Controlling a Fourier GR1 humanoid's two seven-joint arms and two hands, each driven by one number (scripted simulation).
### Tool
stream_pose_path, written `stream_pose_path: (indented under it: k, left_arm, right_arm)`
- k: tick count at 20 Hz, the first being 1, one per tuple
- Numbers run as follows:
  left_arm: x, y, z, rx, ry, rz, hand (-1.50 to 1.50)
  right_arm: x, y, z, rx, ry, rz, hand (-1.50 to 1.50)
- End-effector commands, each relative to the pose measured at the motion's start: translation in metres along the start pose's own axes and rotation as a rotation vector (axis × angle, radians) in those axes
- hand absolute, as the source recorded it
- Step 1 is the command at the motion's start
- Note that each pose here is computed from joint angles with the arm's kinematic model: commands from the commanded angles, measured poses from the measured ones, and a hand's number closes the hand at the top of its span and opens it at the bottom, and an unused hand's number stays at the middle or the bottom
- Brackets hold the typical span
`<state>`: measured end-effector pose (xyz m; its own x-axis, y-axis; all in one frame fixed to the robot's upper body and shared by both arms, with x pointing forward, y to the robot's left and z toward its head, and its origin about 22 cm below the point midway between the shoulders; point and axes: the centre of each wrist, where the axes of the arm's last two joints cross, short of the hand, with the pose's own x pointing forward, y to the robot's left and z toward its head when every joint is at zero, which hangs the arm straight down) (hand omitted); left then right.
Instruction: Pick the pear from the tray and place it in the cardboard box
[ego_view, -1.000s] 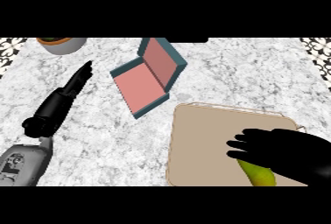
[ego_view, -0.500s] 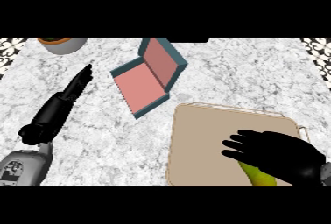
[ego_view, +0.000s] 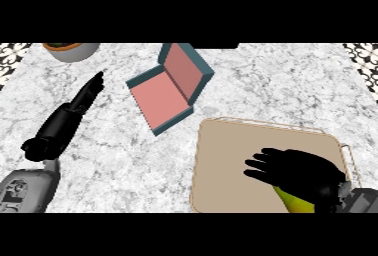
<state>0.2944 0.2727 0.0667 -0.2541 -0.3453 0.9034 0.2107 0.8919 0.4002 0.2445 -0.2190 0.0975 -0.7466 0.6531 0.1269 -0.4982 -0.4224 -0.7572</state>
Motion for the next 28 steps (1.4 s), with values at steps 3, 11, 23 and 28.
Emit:
stream_pose_path:
  k: [3, 11, 23, 28]
  left_arm:
    - [-0.008, 0.012, 0.012, -0.002, 0.014, -0.009, 0.00]
    - [-0.006, -0.006, -0.001, -0.005, 0.012, 0.011, 0.00]
    - [-0.001, -0.012, 0.006, -0.006, -0.005, 0.009, 0.00]
    - [0.012, 0.000, -0.001, -0.017, -0.001, 0.011, 0.00]
  right_arm:
    - [0.000, 0.029, -0.006, 0.040, -0.023, -0.035, -1.50]
    - [-0.014, 0.038, -0.005, 0.029, 0.046, 0.020, -1.50]
    - [-0.022, 0.061, -0.027, -0.042, -0.130, 0.074, 1.50]
    - [-0.018, 0.053, -0.041, -0.157, -0.134, 0.103, 1.50]
